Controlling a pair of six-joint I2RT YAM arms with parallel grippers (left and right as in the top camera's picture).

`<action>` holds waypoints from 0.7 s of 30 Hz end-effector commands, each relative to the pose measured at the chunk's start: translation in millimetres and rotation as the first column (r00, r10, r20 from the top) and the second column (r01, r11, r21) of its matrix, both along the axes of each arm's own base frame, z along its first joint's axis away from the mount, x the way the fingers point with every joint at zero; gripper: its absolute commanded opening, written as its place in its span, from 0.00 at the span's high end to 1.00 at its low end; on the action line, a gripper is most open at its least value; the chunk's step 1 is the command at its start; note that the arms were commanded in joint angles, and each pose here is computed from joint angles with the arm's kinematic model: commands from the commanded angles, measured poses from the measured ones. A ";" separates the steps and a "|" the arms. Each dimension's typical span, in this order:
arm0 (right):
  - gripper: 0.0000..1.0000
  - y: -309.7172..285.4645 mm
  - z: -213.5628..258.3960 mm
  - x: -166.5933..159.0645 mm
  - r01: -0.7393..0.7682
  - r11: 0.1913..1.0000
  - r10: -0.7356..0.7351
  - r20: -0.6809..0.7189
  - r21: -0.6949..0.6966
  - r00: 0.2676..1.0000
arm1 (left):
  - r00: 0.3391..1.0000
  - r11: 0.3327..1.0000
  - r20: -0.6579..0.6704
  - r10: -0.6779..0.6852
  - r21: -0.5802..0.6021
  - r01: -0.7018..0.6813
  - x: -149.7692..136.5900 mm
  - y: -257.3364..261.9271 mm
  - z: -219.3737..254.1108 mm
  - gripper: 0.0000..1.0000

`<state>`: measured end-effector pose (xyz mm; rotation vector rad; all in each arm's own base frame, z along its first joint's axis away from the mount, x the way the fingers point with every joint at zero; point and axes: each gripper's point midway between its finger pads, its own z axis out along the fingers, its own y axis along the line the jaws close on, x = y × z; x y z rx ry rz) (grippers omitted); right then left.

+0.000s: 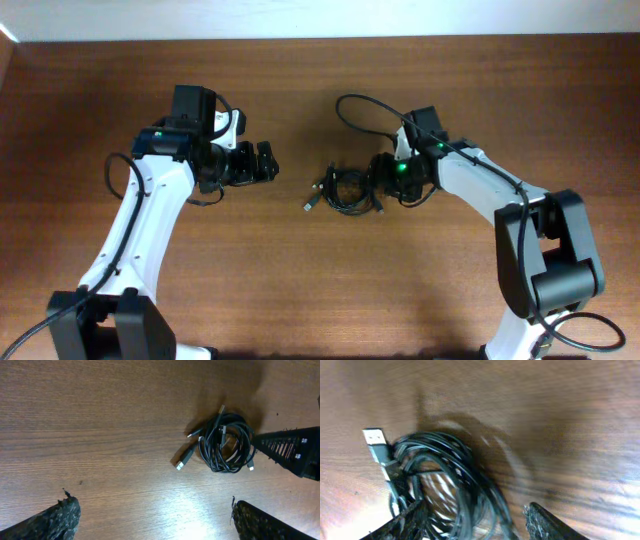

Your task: Untangle cables

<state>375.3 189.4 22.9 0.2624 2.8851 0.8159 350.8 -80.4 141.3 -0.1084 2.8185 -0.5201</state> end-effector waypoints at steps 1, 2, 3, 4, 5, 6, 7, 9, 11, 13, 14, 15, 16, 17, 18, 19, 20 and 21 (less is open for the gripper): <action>0.36 19.1 2.1 1.3 -0.042 0.999 0.043 0.040 -0.003 0.998 | 1.000 1.000 0.010 0.006 0.008 -0.006 4.5 0.4 1.8 0.01; 0.39 22.3 2.4 1.0 -0.049 0.999 0.049 0.046 -0.004 0.998 | 1.000 1.000 0.010 0.006 0.008 -0.006 4.4 0.4 1.8 0.01; 0.41 25.1 2.6 0.6 -0.056 0.998 0.056 0.052 -0.006 0.997 | 1.000 1.000 0.010 0.006 0.008 -0.006 4.4 0.4 1.8 0.01; 0.44 25.7 1.9 1.3 -0.056 0.998 0.057 0.061 -0.019 0.997 | 1.000 1.000 0.010 0.006 0.008 -0.006 4.4 0.4 1.8 0.01; 0.48 24.5 0.4 2.2 -0.052 0.998 0.055 0.068 -0.040 0.996 | 1.000 1.000 0.010 0.006 0.008 -0.006 4.4 0.4 1.8 0.01; 0.49 22.3 -0.9 3.2 -0.045 0.997 0.050 0.073 -0.060 0.996 | 1.000 1.000 0.010 0.006 0.008 -0.006 4.4 0.4 1.8 0.01; 0.51 18.0 -3.7 3.9 -0.035 0.995 0.042 0.078 -0.097 0.996 | 1.000 1.000 0.010 0.006 0.008 -0.006 4.4 0.4 1.8 0.01; 0.54 12.4 -6.2 4.4 -0.022 0.991 0.032 0.079 -0.129 0.996 | 1.000 1.000 0.010 0.006 0.008 -0.006 4.4 0.4 1.8 0.01; 0.61 12.0 -6.3 4.6 -0.021 0.991 0.031 0.080 -0.131 0.996 | 1.000 1.000 0.010 0.006 0.008 -0.006 4.4 0.4 1.8 0.01; 0.72 11.8 -6.7 3.6 -0.022 0.991 0.032 0.075 -0.132 0.997 | 1.000 1.000 0.010 0.006 0.008 -0.006 4.4 0.4 1.8 0.01; 0.76 11.5 -7.0 2.9 -0.022 0.991 0.032 0.072 -0.133 0.997 | 1.000 1.000 0.010 0.006 0.008 -0.006 4.4 0.4 1.8 0.01; 0.79 11.4 -7.1 2.9 -0.022 0.991 0.032 0.072 -0.133 0.997 | 1.000 1.000 0.010 0.006 0.008 -0.006 4.4 0.4 1.8 0.01; 0.82 11.5 -7.0 2.8 -0.022 0.991 0.032 0.071 -0.133 0.997 | 1.000 1.000 0.010 0.006 0.008 -0.006 4.4 0.4 1.8 0.01; 0.87 12.3 -6.5 2.6 -0.024 0.991 0.033 0.071 -0.128 0.997 | 1.000 1.000 0.010 0.006 0.008 -0.006 4.4 0.4 1.8 0.01; 0.93 14.0 -5.1 2.2 -0.029 0.993 0.037 0.070 -0.118 0.997 | 1.000 1.000 0.010 0.006 0.008 -0.006 4.4 0.4 1.8 0.01; 0.96 16.2 -3.0 1.9 -0.033 0.994 0.041 0.069 -0.106 0.997 | 1.000 1.000 0.010 0.006 0.008 -0.006 4.4 0.4 1.8 0.01; 0.96 19.0 1.4 1.6 -0.040 0.995 0.046 0.069 -0.089 0.997 | 1.000 1.000 0.010 0.006 0.008 -0.006 4.3 0.3 1.8 0.01; 0.96 20.9 5.0 1.7 -0.044 0.996 0.050 0.071 -0.079 0.996 | 1.000 1.000 0.010 0.006 0.008 -0.006 4.4 0.3 1.8 0.01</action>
